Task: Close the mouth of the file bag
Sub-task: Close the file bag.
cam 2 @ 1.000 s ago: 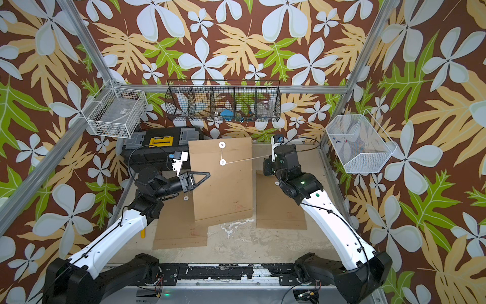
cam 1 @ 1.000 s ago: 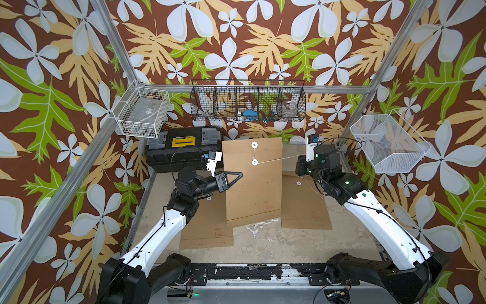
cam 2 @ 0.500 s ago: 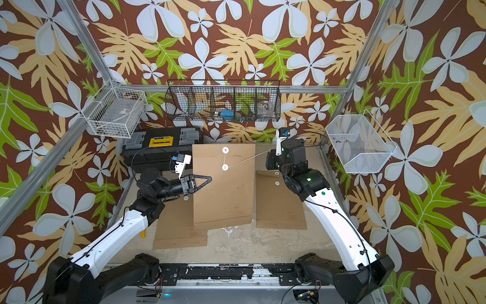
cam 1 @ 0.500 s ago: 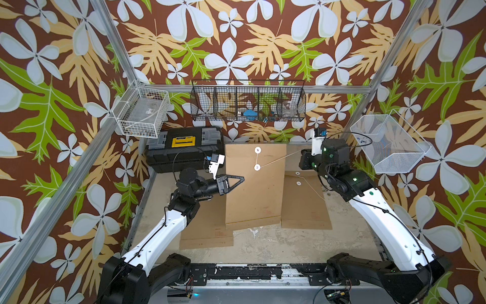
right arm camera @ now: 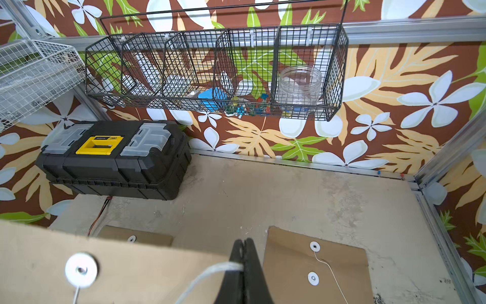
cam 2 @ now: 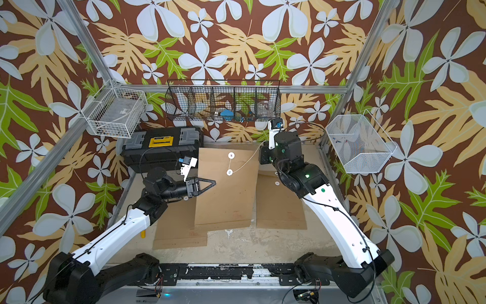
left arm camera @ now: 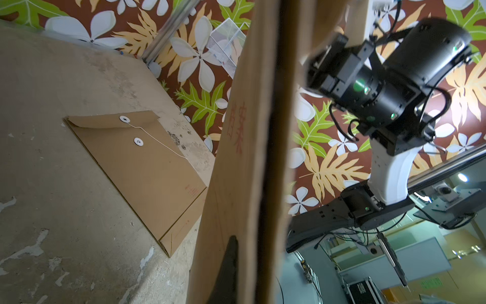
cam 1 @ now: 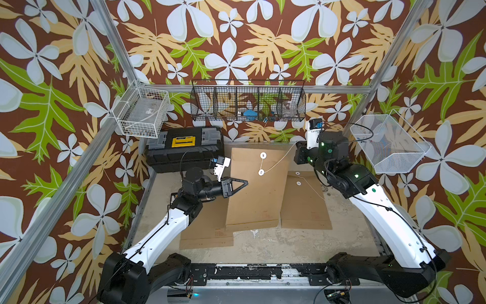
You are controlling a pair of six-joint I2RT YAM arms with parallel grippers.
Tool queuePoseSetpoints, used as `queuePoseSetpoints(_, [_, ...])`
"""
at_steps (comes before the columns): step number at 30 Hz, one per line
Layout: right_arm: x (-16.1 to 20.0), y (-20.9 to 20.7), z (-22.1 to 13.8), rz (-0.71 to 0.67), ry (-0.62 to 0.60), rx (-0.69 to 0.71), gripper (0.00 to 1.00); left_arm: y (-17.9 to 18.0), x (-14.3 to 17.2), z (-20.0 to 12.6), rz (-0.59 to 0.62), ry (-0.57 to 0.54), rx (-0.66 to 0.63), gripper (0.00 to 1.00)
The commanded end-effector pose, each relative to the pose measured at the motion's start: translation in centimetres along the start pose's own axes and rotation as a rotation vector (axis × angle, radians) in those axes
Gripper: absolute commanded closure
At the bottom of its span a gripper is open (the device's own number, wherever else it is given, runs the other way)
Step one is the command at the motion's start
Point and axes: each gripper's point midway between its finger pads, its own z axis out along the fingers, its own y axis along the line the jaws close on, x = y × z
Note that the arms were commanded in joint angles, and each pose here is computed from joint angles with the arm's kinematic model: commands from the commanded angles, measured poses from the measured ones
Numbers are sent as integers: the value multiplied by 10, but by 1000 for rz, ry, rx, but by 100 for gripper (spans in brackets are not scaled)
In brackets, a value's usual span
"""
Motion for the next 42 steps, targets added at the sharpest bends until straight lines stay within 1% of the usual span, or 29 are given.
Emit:
queuePoseSetpoints(1, [-9, -3, 11, -19, -13, 28, 100, -10, 10, 2, 65, 35, 43, 100])
queuePoseSetpoints(9, [-12, 1, 37, -22, 8, 26, 100, -18, 33, 7, 92, 86, 77, 100])
queuePoseSetpoints(14, [-14, 12, 44, -20, 18, -11, 100, -16, 44, 13, 81, 113, 78, 100])
queuePoseSetpoints(22, [-13, 60, 43, -48, 26, -108, 100, -12, 47, 22, 73, 126, 66, 100])
queuePoseSetpoints(28, [-7, 106, 31, -75, 36, -209, 100, -10, 45, 23, 74, 119, 52, 100])
queuePoseSetpoints(33, [13, 137, 16, -96, 72, -283, 100, -6, 36, 26, 75, 98, 13, 100])
queuePoseSetpoints(38, [42, 141, 8, -65, 126, -330, 100, -7, 26, 29, 83, 71, 10, 100])
queuePoseSetpoints(42, [64, 147, -2, -20, 166, -411, 100, -10, 20, 29, 99, 59, 9, 100])
